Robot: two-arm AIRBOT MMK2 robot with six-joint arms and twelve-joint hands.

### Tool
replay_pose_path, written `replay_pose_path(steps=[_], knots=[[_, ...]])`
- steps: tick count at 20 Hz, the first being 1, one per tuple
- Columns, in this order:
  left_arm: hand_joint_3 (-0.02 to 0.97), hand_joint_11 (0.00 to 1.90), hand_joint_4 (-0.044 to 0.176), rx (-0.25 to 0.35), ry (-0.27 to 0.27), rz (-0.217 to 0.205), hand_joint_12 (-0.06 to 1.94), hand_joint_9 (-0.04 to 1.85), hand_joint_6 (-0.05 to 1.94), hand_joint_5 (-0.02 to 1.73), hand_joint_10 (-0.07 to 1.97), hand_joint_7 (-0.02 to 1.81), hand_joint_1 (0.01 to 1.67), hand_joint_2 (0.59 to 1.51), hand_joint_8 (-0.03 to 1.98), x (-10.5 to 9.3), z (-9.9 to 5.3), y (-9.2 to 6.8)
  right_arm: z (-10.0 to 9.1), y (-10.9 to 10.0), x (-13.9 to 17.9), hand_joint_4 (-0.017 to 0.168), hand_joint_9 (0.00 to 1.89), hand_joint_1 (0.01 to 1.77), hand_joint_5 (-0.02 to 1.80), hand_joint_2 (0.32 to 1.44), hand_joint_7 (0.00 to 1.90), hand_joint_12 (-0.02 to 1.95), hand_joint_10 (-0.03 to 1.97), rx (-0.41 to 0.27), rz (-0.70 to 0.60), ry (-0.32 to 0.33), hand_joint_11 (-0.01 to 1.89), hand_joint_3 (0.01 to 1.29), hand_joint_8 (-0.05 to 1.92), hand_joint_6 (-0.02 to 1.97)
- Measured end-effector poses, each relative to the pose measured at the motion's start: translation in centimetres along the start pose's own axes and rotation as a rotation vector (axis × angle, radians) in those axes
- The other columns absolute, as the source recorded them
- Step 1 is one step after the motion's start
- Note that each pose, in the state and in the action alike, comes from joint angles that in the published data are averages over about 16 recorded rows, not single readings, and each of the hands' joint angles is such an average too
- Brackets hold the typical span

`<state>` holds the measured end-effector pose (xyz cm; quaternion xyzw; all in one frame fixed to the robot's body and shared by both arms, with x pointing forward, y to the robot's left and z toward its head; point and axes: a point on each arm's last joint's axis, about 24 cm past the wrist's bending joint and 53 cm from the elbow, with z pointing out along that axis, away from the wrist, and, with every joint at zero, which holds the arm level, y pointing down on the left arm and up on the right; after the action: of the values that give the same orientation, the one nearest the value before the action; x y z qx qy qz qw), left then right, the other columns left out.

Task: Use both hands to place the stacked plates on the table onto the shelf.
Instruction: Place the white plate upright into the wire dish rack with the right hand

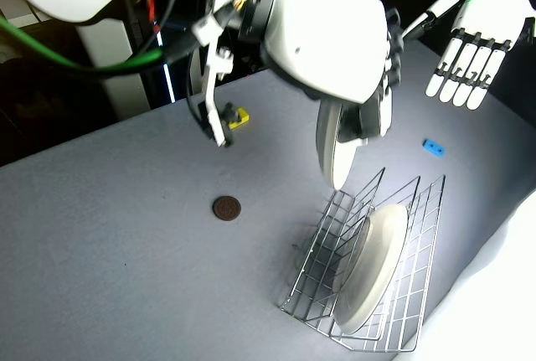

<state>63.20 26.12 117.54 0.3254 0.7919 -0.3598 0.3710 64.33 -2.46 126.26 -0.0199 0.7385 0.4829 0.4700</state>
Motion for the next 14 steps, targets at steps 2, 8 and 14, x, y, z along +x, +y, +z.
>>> replay_pose_path(steps=[2,8,14], knots=[[0.010,0.02,-0.003,0.001,0.003,0.002,0.00,0.02,0.02,0.02,0.01,0.02,0.01,1.082,-0.01,0.1,0.0,0.0,0.2,-0.9,-0.6,0.022,1.31,1.22,1.05,0.96,1.17,1.07,-0.01,0.018,0.019,-0.010,0.90,0.01,0.64,0.84],[0.011,0.02,-0.003,0.004,0.009,0.013,0.00,0.02,0.02,0.02,0.01,0.02,0.01,1.081,-0.01,0.3,0.1,-0.1,1.2,-2.9,-1.4,0.022,1.31,1.22,1.05,0.96,1.17,1.09,-0.01,0.050,0.037,-0.024,0.89,0.01,0.64,0.83],[0.011,0.02,-0.003,0.007,0.014,0.026,0.00,0.02,0.02,0.02,0.01,0.02,0.01,1.081,-0.01,0.4,0.1,-0.2,2.9,-4.4,-0.7,0.023,1.31,1.22,1.05,0.96,1.18,1.11,-0.01,0.069,0.036,-0.016,0.89,0.01,0.61,0.81]])
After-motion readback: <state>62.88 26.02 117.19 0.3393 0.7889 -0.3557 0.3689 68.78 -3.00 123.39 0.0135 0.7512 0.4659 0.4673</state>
